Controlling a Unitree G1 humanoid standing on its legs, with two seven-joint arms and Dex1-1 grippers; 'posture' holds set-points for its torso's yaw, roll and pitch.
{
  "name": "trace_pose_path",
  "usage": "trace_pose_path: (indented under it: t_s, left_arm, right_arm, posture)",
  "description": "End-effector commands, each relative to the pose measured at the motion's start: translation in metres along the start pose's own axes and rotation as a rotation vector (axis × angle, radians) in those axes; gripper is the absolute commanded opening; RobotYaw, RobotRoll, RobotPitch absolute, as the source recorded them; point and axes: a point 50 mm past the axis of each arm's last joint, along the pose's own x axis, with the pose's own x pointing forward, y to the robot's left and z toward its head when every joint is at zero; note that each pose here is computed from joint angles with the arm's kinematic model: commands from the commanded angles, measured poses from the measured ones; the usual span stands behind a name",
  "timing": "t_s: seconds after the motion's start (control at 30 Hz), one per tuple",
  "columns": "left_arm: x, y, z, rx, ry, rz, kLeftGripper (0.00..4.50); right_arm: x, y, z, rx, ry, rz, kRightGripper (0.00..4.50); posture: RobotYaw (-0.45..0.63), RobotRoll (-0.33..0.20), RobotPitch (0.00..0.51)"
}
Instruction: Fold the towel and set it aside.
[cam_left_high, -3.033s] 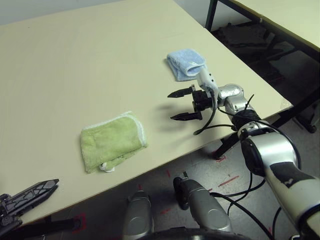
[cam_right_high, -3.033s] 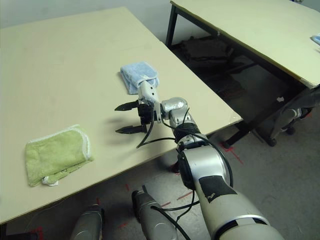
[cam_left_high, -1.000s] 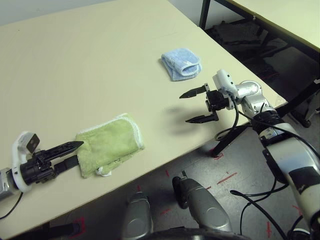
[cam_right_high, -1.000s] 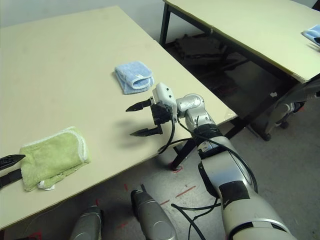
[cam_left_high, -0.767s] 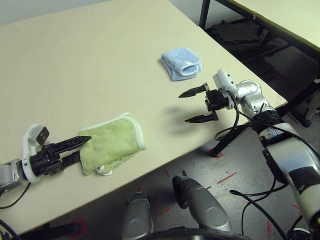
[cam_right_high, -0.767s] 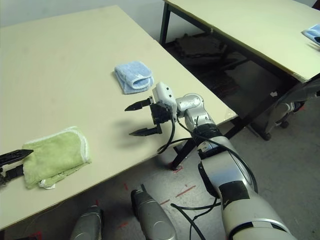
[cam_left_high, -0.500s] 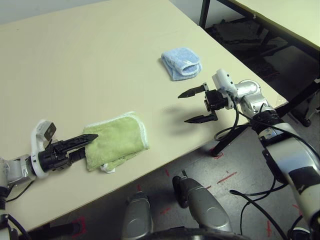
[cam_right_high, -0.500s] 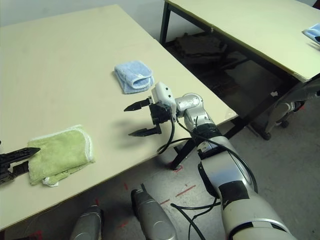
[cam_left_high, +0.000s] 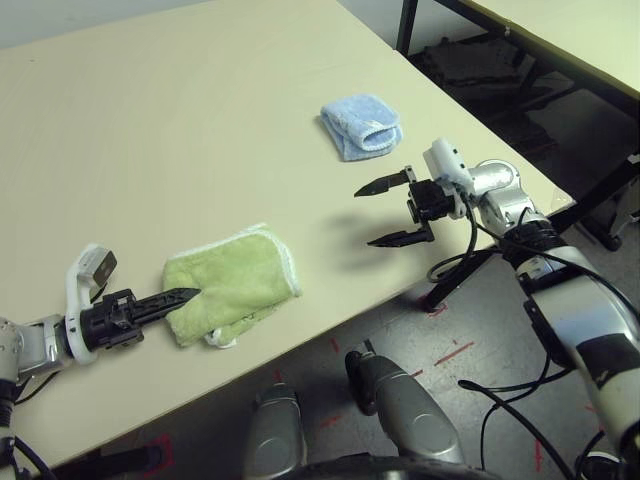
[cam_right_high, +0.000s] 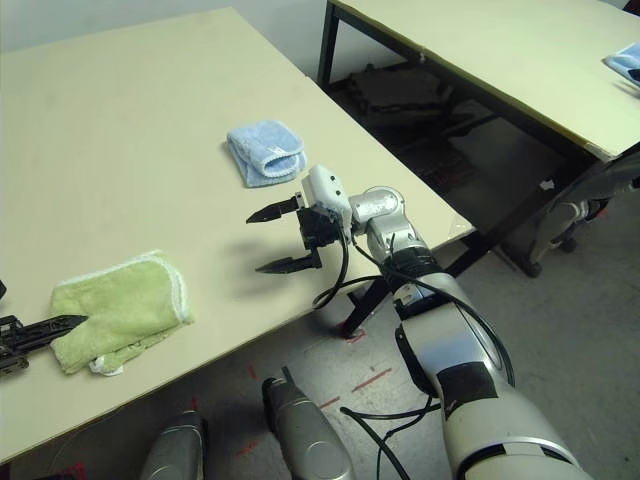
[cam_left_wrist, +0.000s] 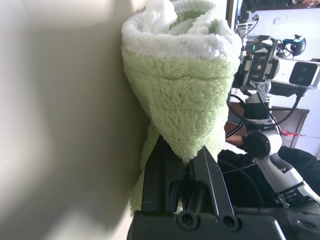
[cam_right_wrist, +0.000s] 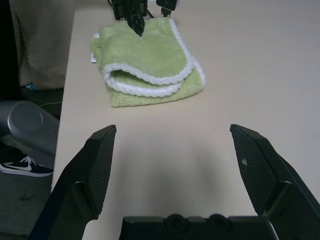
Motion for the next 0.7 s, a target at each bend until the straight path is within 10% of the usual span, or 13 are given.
trace_pose_path:
  t_s: [0.03,0.7]
  left_arm:
    - [-0.004,0.007,0.001,-0.025,-0.044,0.008,0.01]
    - [-0.072,0.007,0.038,0.058,-0.508,0.039,0.01]
  right_arm:
    - [0.004,0.003,-0.001,-0.002,-0.002,0.028,4.5]
    - [0.002,0.001,-0.003,0.019,0.027,0.029,4.5]
  posture:
    - [-0.17,0.0,0.205]
    - [-0.14,0.0,0.199]
